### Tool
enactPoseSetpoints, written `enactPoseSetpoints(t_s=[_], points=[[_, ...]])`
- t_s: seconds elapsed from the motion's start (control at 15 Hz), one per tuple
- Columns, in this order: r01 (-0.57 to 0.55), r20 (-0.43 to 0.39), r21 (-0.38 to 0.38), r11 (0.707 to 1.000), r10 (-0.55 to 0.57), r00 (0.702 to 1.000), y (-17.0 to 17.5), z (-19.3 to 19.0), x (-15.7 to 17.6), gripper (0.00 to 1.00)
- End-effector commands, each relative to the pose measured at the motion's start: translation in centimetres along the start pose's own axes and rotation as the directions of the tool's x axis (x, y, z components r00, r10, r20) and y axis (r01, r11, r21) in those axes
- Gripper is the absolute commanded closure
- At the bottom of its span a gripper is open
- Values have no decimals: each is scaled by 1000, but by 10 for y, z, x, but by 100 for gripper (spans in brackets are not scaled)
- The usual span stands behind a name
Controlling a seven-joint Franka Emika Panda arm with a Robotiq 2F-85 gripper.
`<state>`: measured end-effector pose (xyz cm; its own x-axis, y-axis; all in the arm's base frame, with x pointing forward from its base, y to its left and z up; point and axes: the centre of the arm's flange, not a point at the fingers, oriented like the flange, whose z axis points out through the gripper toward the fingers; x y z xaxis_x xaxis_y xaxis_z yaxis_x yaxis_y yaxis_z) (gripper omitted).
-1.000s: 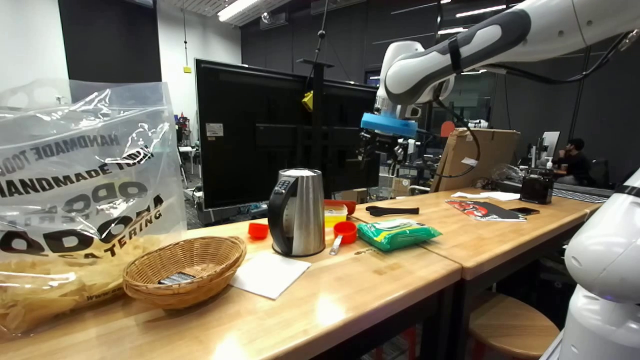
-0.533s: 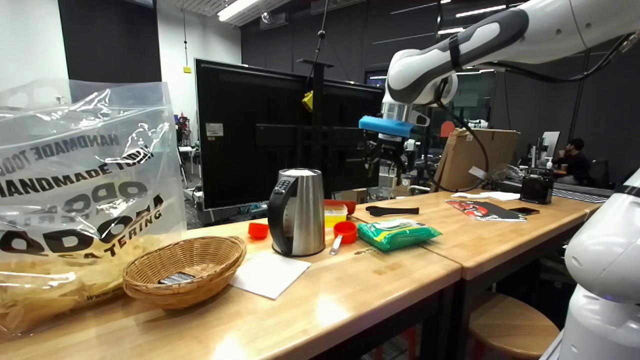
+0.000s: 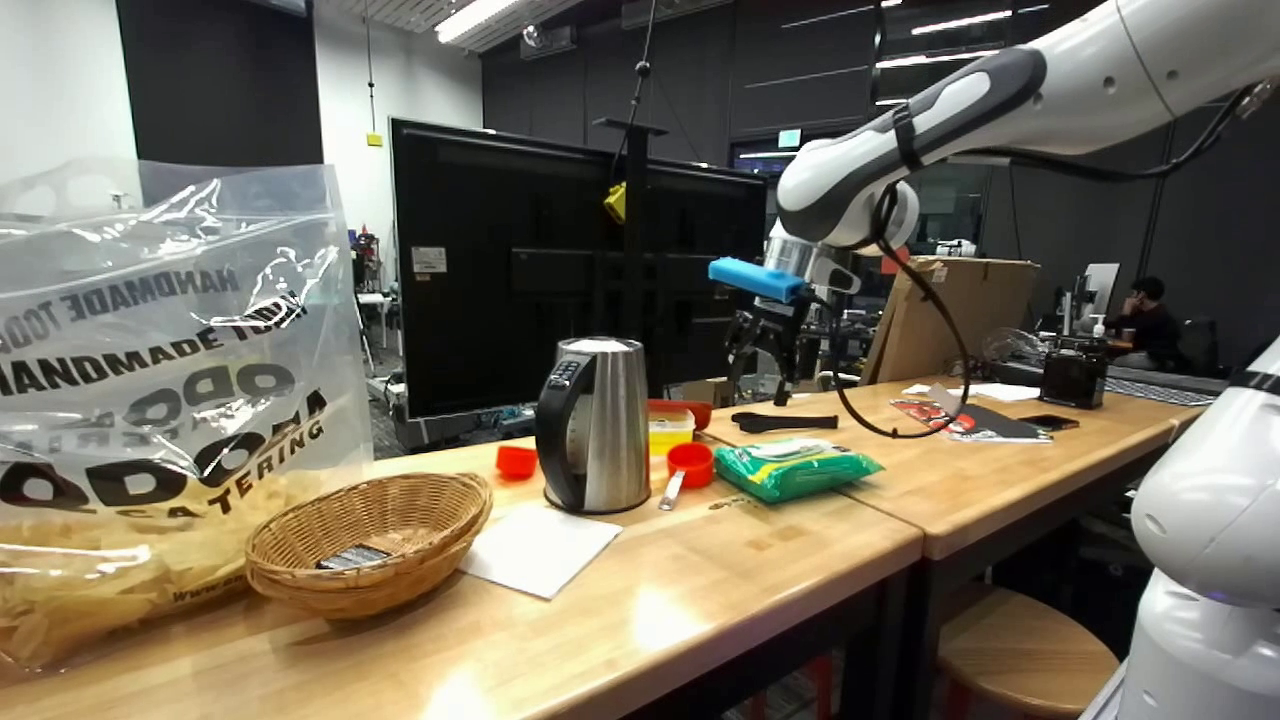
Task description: Open the disinfecting wipes pack
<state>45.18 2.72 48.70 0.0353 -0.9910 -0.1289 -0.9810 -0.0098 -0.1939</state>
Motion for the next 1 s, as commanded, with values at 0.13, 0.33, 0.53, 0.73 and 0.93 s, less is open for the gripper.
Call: enactPoseSetpoints(t_s=[0.13, 0.33, 0.53, 0.73, 0.93], points=[[-76, -18, -13, 997, 76, 997, 7, 0, -37, 0], [-83, -36, -37, 996, 81, 996, 4, -2, -48, 0], [-48, -71, -61, 997, 43, 997, 9, -4, -43, 0], [-35, -81, -71, 997, 30, 996, 20, -2, -29, 0], [-41, -77, -70, 997, 36, 996, 30, 0, -16, 0]])
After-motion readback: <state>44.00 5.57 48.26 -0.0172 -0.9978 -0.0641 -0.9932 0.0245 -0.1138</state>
